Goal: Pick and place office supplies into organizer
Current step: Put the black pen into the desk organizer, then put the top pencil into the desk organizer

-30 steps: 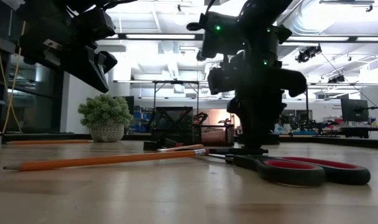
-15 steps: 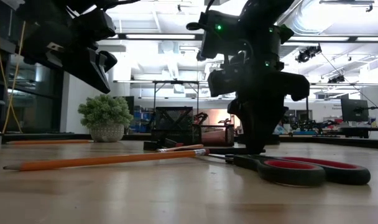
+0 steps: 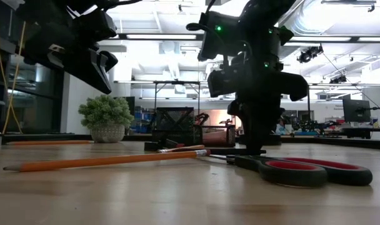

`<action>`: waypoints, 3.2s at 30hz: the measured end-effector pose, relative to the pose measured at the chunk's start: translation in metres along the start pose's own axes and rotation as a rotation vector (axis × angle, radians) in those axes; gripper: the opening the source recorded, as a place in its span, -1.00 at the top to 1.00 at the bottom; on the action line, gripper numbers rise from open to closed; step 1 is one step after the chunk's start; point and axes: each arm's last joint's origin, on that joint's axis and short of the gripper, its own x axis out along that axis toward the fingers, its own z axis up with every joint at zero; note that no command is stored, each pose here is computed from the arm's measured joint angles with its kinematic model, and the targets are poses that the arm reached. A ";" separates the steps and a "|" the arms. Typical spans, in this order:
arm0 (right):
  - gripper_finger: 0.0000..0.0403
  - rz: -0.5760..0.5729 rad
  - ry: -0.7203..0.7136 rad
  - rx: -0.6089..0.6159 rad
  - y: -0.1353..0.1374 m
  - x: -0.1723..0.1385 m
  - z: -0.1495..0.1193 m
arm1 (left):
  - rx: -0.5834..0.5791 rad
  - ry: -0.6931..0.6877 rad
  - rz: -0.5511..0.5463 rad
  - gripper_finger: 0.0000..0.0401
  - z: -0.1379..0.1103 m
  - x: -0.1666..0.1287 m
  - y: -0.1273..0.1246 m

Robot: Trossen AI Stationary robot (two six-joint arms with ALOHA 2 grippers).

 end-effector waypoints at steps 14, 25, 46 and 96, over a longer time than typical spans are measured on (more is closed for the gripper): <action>0.79 0.013 0.027 0.008 -0.003 -0.006 -0.001 | 0.000 0.001 0.005 1.00 0.000 0.000 0.000; 0.75 -0.017 0.029 -0.031 -0.007 -0.020 0.008 | 0.000 0.004 0.018 1.00 0.000 0.000 0.000; 0.75 -0.248 -0.027 0.120 -0.097 -0.099 0.038 | 0.035 0.194 -0.010 1.00 -0.019 -0.002 -0.002; 0.48 -0.158 -0.433 0.352 -0.211 -0.101 0.081 | 0.033 0.160 0.022 1.00 -0.015 -0.001 -0.001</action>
